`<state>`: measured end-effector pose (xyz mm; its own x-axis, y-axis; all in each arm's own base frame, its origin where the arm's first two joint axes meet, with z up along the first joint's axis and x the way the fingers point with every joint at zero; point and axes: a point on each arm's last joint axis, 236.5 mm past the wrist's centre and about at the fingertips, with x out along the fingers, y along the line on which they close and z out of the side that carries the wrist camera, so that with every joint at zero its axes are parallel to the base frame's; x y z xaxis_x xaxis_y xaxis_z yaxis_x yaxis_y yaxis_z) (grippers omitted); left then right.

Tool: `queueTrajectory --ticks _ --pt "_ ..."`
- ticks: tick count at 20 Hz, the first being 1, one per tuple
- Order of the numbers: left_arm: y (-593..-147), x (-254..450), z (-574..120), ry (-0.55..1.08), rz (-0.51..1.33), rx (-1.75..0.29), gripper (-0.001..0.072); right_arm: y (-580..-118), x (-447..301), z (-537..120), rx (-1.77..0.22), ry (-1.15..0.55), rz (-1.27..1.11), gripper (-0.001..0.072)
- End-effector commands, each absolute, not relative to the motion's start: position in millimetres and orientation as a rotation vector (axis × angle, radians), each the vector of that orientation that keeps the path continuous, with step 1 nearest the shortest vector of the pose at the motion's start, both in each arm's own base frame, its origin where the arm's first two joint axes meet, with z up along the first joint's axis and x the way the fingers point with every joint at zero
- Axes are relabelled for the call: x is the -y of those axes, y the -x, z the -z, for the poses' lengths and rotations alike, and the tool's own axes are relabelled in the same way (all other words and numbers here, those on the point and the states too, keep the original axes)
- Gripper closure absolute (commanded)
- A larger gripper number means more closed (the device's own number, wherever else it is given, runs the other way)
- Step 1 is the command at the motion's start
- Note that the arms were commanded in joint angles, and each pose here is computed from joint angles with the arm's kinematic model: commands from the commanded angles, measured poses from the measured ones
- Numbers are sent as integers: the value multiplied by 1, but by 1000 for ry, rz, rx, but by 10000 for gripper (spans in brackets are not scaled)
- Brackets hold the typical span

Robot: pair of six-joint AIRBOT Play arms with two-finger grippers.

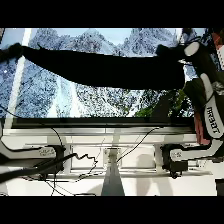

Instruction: Fold the clothes and pants, and hang the long-sleeved shirts on hangers.

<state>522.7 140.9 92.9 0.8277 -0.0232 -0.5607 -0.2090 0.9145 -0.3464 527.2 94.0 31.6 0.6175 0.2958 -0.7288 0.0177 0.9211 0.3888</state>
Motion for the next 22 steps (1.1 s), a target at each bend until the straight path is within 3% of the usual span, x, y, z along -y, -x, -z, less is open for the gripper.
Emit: queueTrajectory --ticks 1,8,14,20,22 --pt "-479 -99 -141 340 22 -648 698 -520 -186 -45 -851 -407 -274 702" --pt "-425 -56 -183 302 138 -697 699 -486 -370 -73 -847 -404 -552 703" --pt "-410 -45 -199 318 150 -691 698 -446 -500 -60 -909 -477 -737 704" --pt "-410 -28 -233 396 198 -587 698 -406 -568 -7 -1026 -532 -797 705" --pt "-411 -15 -248 455 251 -543 698 -400 -582 2 -1048 -623 -790 705"
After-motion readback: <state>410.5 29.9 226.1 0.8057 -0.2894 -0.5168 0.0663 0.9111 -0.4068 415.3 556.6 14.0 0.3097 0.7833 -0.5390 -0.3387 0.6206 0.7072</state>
